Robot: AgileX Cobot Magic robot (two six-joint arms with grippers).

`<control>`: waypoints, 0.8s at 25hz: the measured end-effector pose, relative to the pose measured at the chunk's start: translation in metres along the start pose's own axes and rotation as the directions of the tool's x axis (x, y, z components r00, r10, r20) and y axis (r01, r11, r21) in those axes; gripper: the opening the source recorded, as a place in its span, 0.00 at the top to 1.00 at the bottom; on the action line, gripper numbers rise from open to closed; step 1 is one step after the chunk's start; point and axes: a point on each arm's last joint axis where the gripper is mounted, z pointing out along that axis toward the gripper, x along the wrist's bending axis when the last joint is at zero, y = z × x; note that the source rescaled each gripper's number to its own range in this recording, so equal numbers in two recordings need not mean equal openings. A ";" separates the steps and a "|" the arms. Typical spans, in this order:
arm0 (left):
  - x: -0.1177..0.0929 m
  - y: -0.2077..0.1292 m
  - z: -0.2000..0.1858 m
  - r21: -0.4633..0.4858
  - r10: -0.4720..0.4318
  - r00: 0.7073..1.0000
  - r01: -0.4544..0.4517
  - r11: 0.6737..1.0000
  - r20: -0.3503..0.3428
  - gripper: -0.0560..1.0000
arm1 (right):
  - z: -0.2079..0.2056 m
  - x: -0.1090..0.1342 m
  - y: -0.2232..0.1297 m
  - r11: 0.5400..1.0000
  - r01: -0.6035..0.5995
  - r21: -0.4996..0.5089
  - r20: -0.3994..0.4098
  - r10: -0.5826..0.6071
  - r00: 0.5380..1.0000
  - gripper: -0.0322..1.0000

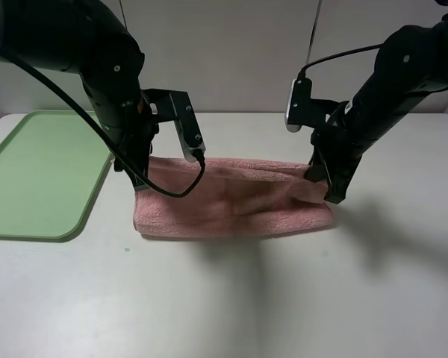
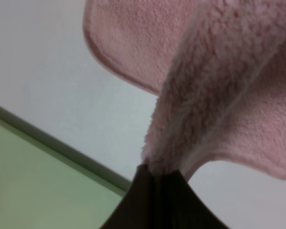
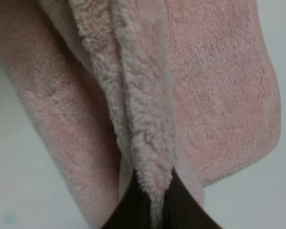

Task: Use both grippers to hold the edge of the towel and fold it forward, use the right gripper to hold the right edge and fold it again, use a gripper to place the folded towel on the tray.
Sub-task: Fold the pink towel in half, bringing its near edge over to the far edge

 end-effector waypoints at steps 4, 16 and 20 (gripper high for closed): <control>0.003 -0.001 0.005 -0.007 -0.013 1.000 0.013 1.000 0.002 0.95 | 0.006 -0.008 -0.002 1.000 -0.017 0.003 0.008 0.017 1.000 0.97; 0.012 0.000 0.007 -0.076 -0.054 0.998 0.053 0.996 -0.010 0.95 | 0.009 -0.021 -0.012 0.998 -0.068 -0.003 0.034 0.068 0.997 0.97; 0.012 0.000 0.007 -0.075 -0.056 0.998 0.055 0.996 -0.009 0.95 | 0.009 -0.024 -0.011 0.998 -0.066 -0.016 0.060 0.067 0.996 0.97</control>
